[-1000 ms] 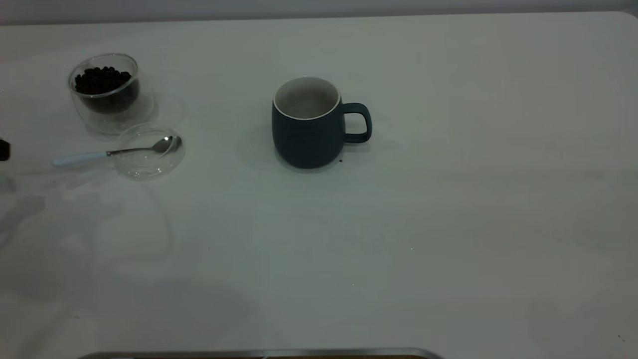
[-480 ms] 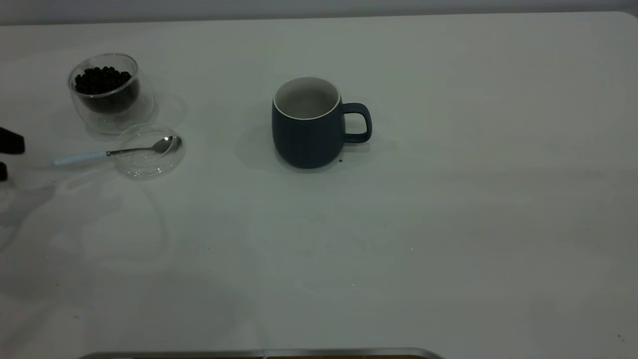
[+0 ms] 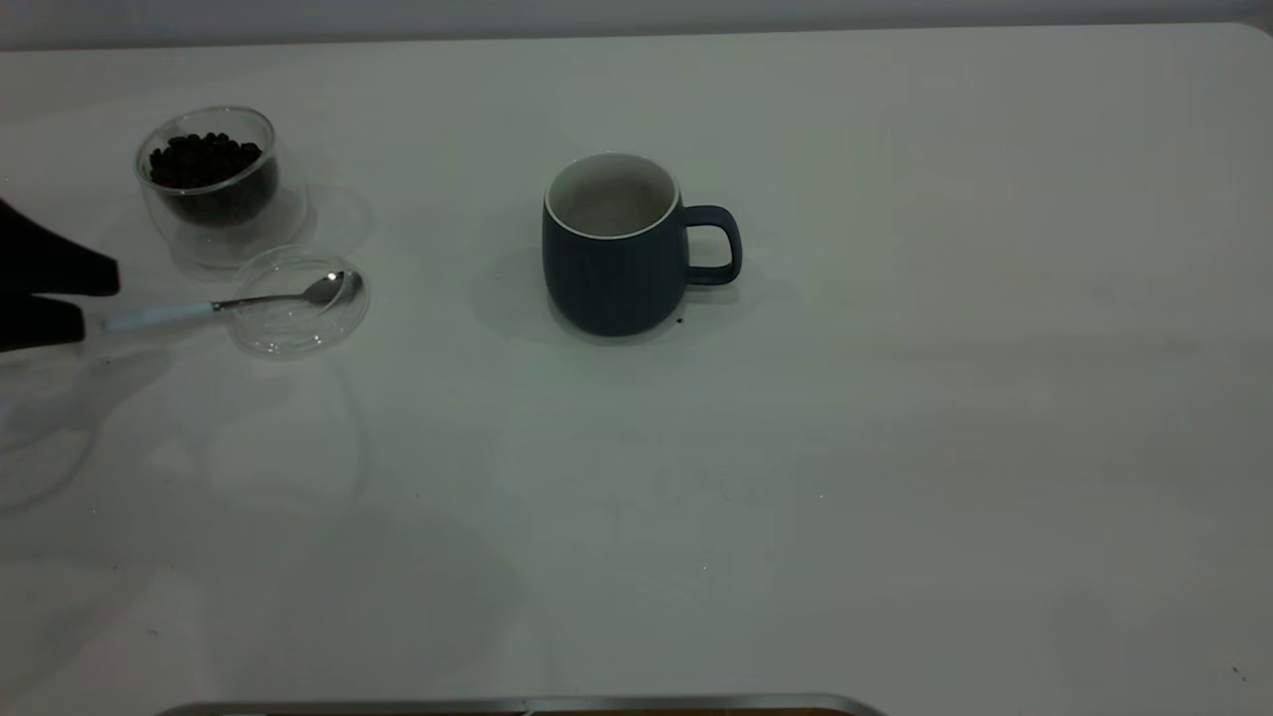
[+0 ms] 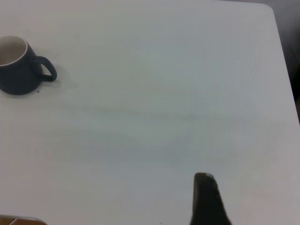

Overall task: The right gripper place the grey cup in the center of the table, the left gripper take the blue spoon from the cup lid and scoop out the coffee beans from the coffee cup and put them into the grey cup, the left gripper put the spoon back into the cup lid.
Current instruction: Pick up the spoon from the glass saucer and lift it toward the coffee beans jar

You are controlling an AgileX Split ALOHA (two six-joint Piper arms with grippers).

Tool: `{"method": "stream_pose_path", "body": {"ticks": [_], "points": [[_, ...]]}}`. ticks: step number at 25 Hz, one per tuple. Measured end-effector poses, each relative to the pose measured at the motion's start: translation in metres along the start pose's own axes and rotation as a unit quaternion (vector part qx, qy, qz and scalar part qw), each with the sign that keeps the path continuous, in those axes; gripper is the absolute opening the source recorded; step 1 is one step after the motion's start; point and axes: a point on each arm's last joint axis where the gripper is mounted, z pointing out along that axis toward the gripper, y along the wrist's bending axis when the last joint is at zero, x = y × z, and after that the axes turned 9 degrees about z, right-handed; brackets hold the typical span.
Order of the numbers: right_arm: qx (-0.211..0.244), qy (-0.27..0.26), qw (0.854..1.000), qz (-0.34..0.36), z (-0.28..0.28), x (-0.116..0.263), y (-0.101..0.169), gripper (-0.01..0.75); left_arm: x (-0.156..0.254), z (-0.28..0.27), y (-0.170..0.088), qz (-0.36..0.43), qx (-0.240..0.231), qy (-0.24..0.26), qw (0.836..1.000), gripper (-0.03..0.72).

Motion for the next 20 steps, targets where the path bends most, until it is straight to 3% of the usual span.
{"method": "stream_pose_path", "body": {"ticks": [15, 20], "points": [[0.0, 0.0, 1.0, 0.0, 0.0, 0.0, 0.0, 0.503, 0.015, 0.028, 0.0, -0.027, -0.007, 0.034, 0.999, 0.586], [0.0, 0.0, 1.0, 0.0, 0.0, 0.0, 0.0, 0.503, 0.011, 0.028, 0.001, -0.032, -0.01, 0.009, 0.999, 0.586]]}}
